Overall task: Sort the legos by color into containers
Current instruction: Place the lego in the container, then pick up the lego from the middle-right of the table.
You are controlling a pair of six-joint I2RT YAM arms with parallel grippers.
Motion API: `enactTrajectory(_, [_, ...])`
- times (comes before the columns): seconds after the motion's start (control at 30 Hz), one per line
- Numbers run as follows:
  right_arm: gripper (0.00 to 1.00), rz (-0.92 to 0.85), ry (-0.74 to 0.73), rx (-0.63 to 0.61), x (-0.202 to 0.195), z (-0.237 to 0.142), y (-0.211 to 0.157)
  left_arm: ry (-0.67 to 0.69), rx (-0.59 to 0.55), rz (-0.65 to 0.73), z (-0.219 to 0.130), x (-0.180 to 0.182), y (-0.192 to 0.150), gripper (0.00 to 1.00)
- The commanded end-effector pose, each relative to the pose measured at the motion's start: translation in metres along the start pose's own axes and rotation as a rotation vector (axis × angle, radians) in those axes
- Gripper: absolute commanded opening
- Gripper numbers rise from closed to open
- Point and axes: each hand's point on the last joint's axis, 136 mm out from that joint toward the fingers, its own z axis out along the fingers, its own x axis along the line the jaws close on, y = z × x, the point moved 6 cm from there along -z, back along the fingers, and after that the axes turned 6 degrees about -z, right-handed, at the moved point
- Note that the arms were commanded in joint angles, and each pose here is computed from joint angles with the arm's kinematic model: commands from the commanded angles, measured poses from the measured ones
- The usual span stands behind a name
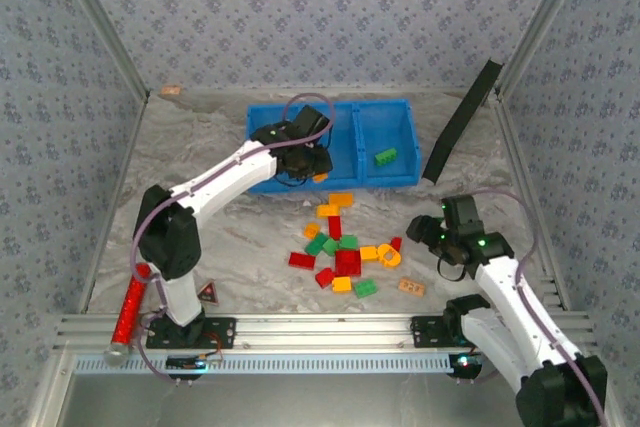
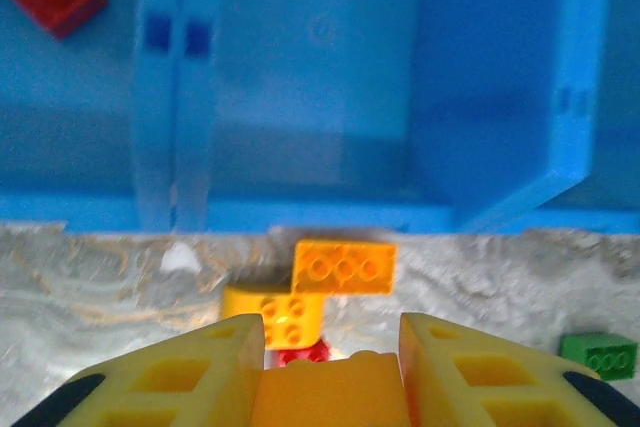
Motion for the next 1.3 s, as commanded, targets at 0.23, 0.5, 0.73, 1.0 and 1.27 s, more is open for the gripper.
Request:
enactTrajectory(0.23, [0.78, 0.316, 0.033, -0.050, -0.029, 0.018, 0.026, 0.004, -0.066, 0.072, 0.047, -0.037, 0.051, 0.40])
enactTrajectory(0.5, [0.77, 0.395, 0.003, -0.039, -0.034, 0.032, 0.043, 0.079, -0.056, 0.125, 0.100, -0.044, 0.063, 0.44])
enactTrajectory(0.73, [0.77, 0.423, -0.023, -0.047, -0.033, 0.038, 0.060, 0.073, -0.028, 0.147, 0.115, -0.047, 0.064, 0.47])
enactTrajectory(1.0, [0.77, 0.479, -0.048, 0.005, -0.035, 0.056, 0.060, 0.004, -0.082, 0.276, 0.065, -0.064, 0.072, 0.56])
enactTrajectory(1.27, [0.77, 0.512, -0.080, 0.036, -0.037, 0.070, 0.061, 0.022, -0.090, 0.581, 0.011, -0.066, 0.045, 0.60])
